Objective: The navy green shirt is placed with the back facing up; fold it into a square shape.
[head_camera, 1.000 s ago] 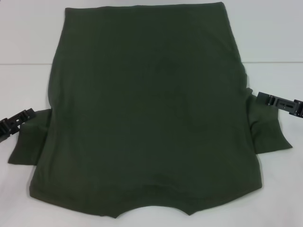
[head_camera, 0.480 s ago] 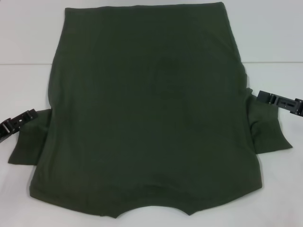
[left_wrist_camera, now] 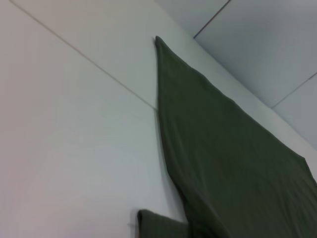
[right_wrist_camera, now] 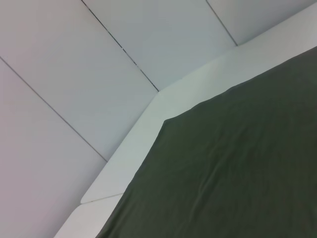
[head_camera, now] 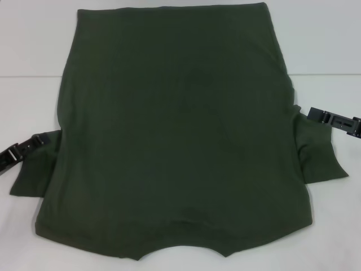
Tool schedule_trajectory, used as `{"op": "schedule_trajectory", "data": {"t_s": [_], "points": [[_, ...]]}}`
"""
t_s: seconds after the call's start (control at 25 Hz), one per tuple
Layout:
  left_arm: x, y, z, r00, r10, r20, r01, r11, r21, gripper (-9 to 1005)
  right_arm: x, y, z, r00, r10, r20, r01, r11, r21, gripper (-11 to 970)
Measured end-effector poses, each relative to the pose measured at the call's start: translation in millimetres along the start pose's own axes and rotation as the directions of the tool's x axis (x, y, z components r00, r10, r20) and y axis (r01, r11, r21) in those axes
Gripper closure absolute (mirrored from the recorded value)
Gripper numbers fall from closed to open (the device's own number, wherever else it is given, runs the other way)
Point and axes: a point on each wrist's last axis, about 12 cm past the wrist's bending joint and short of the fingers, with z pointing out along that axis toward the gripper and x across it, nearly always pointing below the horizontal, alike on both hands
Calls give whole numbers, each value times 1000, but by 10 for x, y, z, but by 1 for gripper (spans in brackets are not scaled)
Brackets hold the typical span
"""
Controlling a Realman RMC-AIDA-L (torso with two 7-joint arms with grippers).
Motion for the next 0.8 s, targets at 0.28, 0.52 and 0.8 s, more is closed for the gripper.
{"op": "schedule_trajectory", "data": {"t_s": [0.28, 0.52, 0.8], "points": [[11, -3, 29, 1000, -16, -3, 16, 1000, -9, 96, 7, -9, -13, 1000, 7, 5, -7, 1000, 3, 45], [7, 22, 1, 1000, -30, 8, 30, 999, -16, 274, 28, -28, -48, 1000, 20, 13, -20, 1000, 6, 45], [2, 32, -10, 999, -32, 13, 32, 999, -19, 557, 23, -25, -54, 1000, 22, 20, -22, 1000, 2, 45]]}}
